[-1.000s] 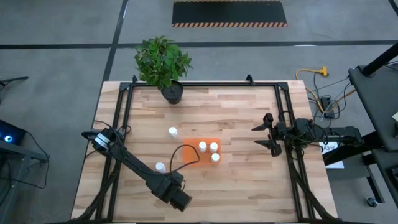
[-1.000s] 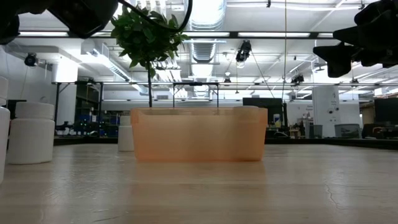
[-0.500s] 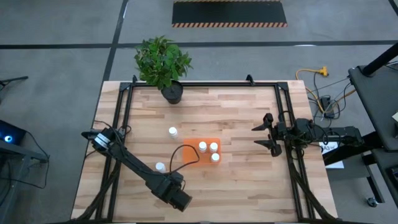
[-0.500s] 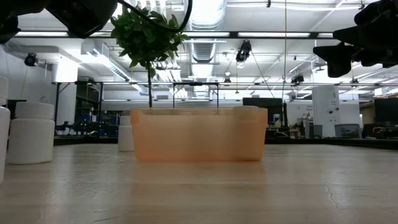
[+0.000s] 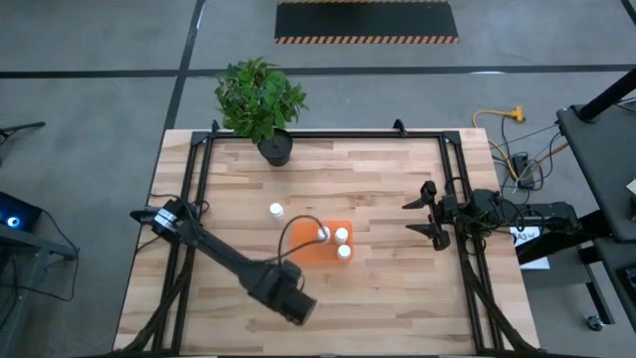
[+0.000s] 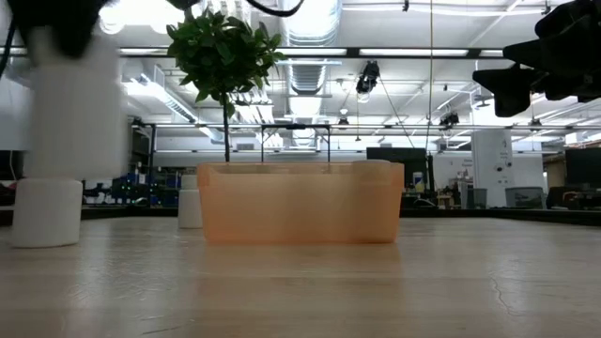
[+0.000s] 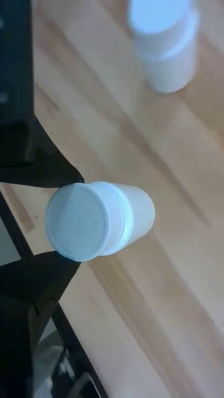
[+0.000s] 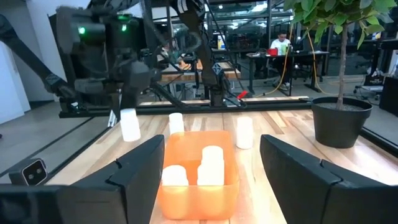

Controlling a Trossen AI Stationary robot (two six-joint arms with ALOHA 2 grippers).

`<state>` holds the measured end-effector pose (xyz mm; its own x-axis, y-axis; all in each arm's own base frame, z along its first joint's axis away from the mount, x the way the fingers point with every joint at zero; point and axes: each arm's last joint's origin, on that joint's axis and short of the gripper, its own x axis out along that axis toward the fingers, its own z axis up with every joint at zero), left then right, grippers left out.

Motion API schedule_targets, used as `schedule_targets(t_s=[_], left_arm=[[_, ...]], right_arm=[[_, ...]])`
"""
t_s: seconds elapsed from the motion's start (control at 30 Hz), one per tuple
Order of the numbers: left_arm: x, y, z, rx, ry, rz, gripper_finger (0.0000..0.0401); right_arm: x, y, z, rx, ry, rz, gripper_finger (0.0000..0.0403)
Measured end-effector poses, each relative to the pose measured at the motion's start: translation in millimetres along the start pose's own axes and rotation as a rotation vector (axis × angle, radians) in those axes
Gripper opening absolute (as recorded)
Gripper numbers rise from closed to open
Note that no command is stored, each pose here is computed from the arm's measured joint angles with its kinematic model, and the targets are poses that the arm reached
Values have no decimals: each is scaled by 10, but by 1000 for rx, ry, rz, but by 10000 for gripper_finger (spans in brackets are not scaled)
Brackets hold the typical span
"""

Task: Pick and place pill bottles into a basket
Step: Put the white pill bottle into the orange bin

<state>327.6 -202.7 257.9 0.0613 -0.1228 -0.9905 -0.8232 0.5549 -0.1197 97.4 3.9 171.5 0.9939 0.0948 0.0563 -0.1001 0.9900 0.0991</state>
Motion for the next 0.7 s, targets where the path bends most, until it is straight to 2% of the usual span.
schedule_targets(t_s=[0.23,0.43,0.6,0.7], left_arm=[[-213,-148,445,-2,-56,-77,134],[-300,-361,799,43,-84,-62,134],[-367,-487,1004,55,-107,-61,134],[-348,-481,1060,39,-114,-71,134]], right_arm=[[0,0,0,0,0,0,247],[0,0,-1,0,0,0,251],[0,0,-1,0,0,-1,254],[0,-1,-1,0,0,-1,250]])
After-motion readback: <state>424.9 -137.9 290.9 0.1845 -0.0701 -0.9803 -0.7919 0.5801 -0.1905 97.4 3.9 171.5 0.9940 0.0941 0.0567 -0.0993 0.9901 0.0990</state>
